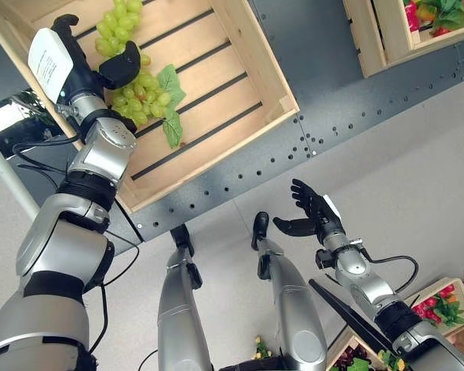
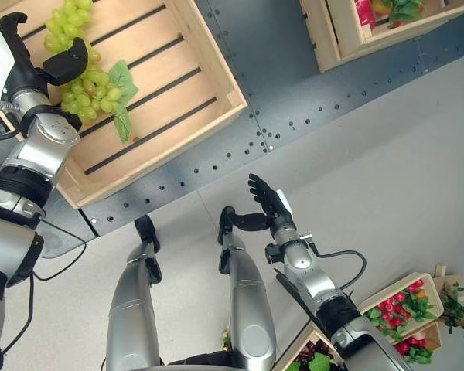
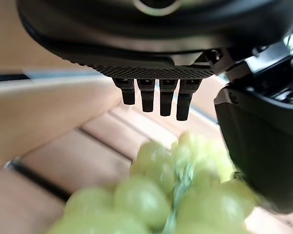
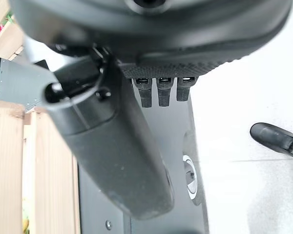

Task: Pick up the fruits from the basket on one side to the basket on the other side

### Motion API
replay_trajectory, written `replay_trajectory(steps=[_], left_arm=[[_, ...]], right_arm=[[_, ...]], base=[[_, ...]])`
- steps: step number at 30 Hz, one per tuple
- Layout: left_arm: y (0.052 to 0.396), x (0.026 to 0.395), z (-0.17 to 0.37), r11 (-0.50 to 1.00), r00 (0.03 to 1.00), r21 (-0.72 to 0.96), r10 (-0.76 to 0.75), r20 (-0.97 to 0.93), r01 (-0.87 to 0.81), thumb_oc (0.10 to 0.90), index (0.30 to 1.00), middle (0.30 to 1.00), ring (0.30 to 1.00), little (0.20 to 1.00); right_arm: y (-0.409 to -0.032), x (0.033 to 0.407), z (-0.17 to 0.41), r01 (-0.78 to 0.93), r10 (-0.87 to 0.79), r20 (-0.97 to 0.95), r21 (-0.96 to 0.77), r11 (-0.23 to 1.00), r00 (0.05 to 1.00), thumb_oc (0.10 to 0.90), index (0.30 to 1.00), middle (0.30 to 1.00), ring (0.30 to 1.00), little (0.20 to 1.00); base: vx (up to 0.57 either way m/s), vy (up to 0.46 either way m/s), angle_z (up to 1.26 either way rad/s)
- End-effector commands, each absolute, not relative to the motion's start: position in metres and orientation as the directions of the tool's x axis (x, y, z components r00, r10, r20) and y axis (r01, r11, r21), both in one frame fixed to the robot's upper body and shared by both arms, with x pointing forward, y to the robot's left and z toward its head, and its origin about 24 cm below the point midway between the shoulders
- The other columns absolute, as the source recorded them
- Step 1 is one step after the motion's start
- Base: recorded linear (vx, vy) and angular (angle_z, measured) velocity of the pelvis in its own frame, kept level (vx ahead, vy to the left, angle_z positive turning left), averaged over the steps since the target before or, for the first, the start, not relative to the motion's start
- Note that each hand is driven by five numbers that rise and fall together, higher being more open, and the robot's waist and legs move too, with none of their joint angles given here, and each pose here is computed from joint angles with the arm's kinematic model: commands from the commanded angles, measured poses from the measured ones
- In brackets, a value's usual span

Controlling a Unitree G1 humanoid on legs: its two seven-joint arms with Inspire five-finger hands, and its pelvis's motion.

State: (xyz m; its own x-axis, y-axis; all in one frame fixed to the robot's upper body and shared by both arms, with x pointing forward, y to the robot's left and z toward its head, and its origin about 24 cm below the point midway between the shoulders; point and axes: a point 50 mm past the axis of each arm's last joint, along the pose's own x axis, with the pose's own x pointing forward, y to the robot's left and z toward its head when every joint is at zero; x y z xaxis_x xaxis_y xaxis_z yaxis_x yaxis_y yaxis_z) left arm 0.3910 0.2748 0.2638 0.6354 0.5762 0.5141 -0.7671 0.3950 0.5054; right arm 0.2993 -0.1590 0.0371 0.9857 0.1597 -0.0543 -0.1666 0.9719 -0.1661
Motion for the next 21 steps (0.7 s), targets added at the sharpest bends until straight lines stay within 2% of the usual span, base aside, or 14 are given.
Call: replay_trajectory(steps=[1,10,13,17,21], left_arm=[[0.291,0.381,0.312,0.334,0.551,0.442,0.580,0.600,-0.833,0.800,0.900,0.900,0.900,0.900],[0.307,0.388,0.274,0.326,0.701,0.680,0.597,0.390,-0.657,0.800,0.900,0.900,0.900,0.900],[0.303,0.394,0.258,0.426,0.791,0.730,0.557,0.255,-0.535,0.800,0.900,0.900,0.900,0.900],[0.295,0.399,0.246,0.481,0.857,0.785,0.502,0.119,-0.390,0.800,0.900,0.900,0.900,0.900],[0.296,0.399,0.226,0.468,0.875,0.850,0.484,-0.016,-0.243,0.800,0.900,0.900,0.900,0.900]], right_arm=[[-0.152,0.297,0.065,-0.144,0.154,0.116,-0.097,0.985,0.981,0.800,0.900,0.900,0.900,0.900],[-0.151,0.300,0.069,-0.152,0.164,0.128,-0.102,0.983,0.978,0.800,0.900,0.900,0.900,0.900],[-0.155,0.304,0.073,-0.139,0.151,0.126,-0.101,0.985,0.980,0.800,0.900,0.900,0.900,0.900],[-0.157,0.306,0.076,-0.126,0.140,0.129,-0.113,0.986,0.982,0.800,0.900,0.900,0.900,0.900],[-0.161,0.309,0.082,-0.110,0.126,0.133,-0.126,0.986,0.983,0.800,0.900,0.900,0.900,0.900]], base=[[0.00,0.000,0.00],[0.00,0.001,-0.04],[0.00,0.013,-0.06],[0.00,0.003,-0.01],[0.00,0.019,-0.05]])
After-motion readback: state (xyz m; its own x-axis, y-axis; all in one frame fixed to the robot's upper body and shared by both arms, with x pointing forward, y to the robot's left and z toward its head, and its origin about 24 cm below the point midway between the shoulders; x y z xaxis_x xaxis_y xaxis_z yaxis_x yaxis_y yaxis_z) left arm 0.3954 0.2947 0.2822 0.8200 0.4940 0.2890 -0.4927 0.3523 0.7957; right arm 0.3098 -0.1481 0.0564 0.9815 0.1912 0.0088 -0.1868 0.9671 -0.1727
